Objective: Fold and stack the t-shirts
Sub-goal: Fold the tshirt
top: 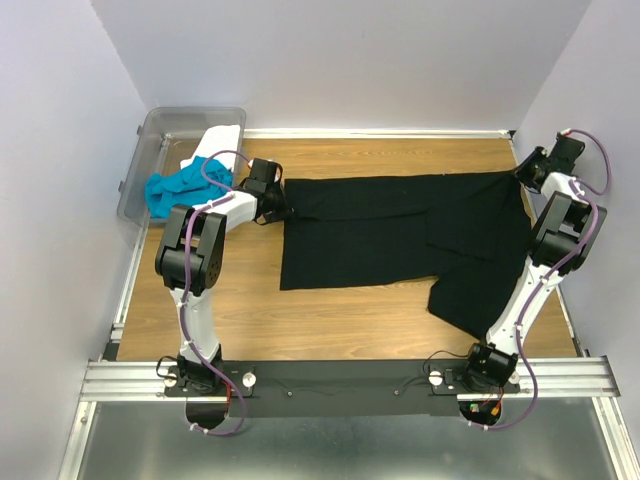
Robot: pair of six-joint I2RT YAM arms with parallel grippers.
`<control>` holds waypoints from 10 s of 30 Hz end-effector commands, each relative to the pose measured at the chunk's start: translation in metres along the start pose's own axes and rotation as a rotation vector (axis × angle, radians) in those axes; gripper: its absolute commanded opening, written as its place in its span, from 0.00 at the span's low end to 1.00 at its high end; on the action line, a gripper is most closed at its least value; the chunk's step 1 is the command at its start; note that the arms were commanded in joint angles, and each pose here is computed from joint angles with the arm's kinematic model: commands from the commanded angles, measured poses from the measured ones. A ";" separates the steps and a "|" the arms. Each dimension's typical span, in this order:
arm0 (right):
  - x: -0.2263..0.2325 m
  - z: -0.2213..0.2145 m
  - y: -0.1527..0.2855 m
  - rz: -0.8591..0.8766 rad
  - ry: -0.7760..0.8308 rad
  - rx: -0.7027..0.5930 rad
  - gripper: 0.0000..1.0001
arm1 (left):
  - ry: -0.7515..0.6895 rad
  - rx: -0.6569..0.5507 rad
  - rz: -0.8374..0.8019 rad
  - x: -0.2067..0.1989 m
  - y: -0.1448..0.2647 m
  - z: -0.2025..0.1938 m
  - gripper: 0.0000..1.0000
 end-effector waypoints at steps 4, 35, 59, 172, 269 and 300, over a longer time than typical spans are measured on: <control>-0.008 -0.017 0.009 0.006 -0.044 0.066 0.47 | -0.007 0.078 0.092 0.016 -0.004 -0.023 0.00; -0.025 -0.015 0.062 -0.251 0.027 -0.015 0.01 | -0.041 0.095 0.107 0.024 -0.007 -0.022 0.00; -0.002 0.000 0.061 -0.182 0.064 0.009 0.48 | -0.042 0.013 0.100 0.009 0.019 0.006 0.52; 0.033 -0.011 0.008 -0.016 -0.041 0.066 0.45 | -0.117 -0.152 0.023 0.026 -0.043 0.105 0.43; 0.007 0.008 -0.031 -0.179 -0.075 -0.052 0.01 | -0.101 -0.168 0.125 0.069 -0.040 0.128 0.00; 0.083 -0.090 0.100 -0.089 0.005 0.159 0.52 | -0.204 -0.252 0.022 -0.020 0.048 0.108 0.87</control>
Point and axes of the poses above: each gripper's point midway between its finger pads, its own y axis back along the fingers, its own x axis along the line the jaws close on, z = x × y, the point moved 7 cm from there along y, back along the fingers, and after that the axes turned 6 degrees about -y, right-handed, at the moved point
